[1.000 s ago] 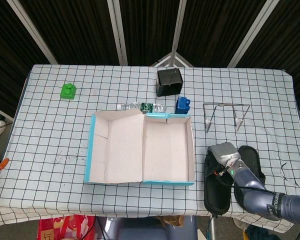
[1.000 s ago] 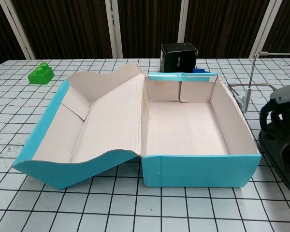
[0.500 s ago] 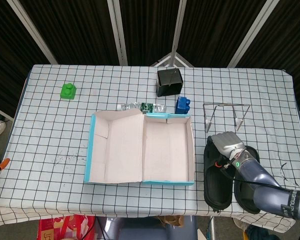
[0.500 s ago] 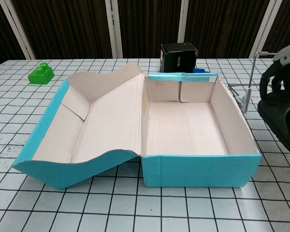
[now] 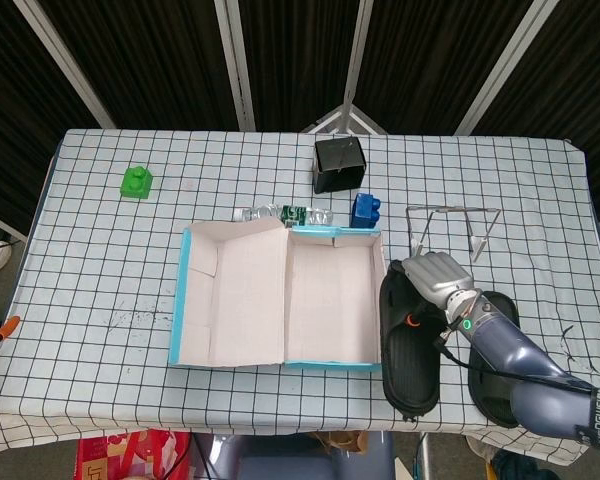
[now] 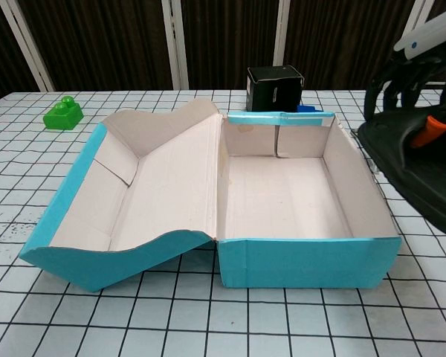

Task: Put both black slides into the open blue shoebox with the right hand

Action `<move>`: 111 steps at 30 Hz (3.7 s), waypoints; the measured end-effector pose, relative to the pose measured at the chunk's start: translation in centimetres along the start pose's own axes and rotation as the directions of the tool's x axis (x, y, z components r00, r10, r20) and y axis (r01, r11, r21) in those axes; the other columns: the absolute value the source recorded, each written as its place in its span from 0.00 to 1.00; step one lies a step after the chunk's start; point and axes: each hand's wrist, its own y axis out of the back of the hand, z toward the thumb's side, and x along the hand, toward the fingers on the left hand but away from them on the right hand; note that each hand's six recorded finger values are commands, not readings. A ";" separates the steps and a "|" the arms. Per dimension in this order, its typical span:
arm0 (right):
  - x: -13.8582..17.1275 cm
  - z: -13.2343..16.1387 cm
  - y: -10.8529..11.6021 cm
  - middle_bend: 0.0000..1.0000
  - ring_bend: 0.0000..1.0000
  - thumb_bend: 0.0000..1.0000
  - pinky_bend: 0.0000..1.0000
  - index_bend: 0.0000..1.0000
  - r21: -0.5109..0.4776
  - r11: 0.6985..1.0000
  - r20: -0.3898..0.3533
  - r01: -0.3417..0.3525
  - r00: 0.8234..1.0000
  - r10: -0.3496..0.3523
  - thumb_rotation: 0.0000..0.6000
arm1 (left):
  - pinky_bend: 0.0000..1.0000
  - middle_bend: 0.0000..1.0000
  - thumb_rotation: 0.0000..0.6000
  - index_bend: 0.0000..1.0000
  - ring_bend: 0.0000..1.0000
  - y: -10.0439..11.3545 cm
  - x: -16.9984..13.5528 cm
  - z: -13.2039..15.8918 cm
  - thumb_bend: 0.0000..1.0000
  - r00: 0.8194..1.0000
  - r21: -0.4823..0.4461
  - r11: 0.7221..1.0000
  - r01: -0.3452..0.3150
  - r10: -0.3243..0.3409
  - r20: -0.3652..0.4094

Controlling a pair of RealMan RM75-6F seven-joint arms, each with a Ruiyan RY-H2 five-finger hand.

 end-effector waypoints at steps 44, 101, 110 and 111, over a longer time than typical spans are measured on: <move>-7.0 4.0 -3.4 0.50 0.49 0.49 0.20 0.61 -0.595 0.643 -0.166 0.482 0.709 -0.685 1.00 | 0.07 0.00 1.00 0.07 0.00 0.4 0.3 1.4 0.21 0.987 -0.083 0.986 -0.143 0.148 0.055; -12.5 6.8 -10.4 0.50 0.54 0.49 0.16 0.63 -0.433 0.827 -0.247 0.358 0.835 -0.491 1.00 | 0.07 0.00 1.00 0.07 0.00 0.4 0.4 1.2 0.21 0.987 -0.081 0.986 -0.147 0.151 0.049; -12.8 6.8 -11.2 0.50 0.59 0.49 0.16 0.62 -0.397 0.867 -0.247 0.302 0.875 -0.417 1.00 | 0.07 0.00 1.00 0.07 0.00 0.4 0.4 1.3 0.21 0.987 -0.081 0.986 -0.147 0.151 0.053; -12.9 6.8 -11.2 0.50 0.59 0.49 0.16 0.62 -0.395 0.869 -0.243 0.297 0.879 -0.411 1.00 | 0.07 0.00 1.00 0.07 0.00 0.4 0.4 1.3 0.21 0.987 -0.081 0.986 -0.146 0.150 0.054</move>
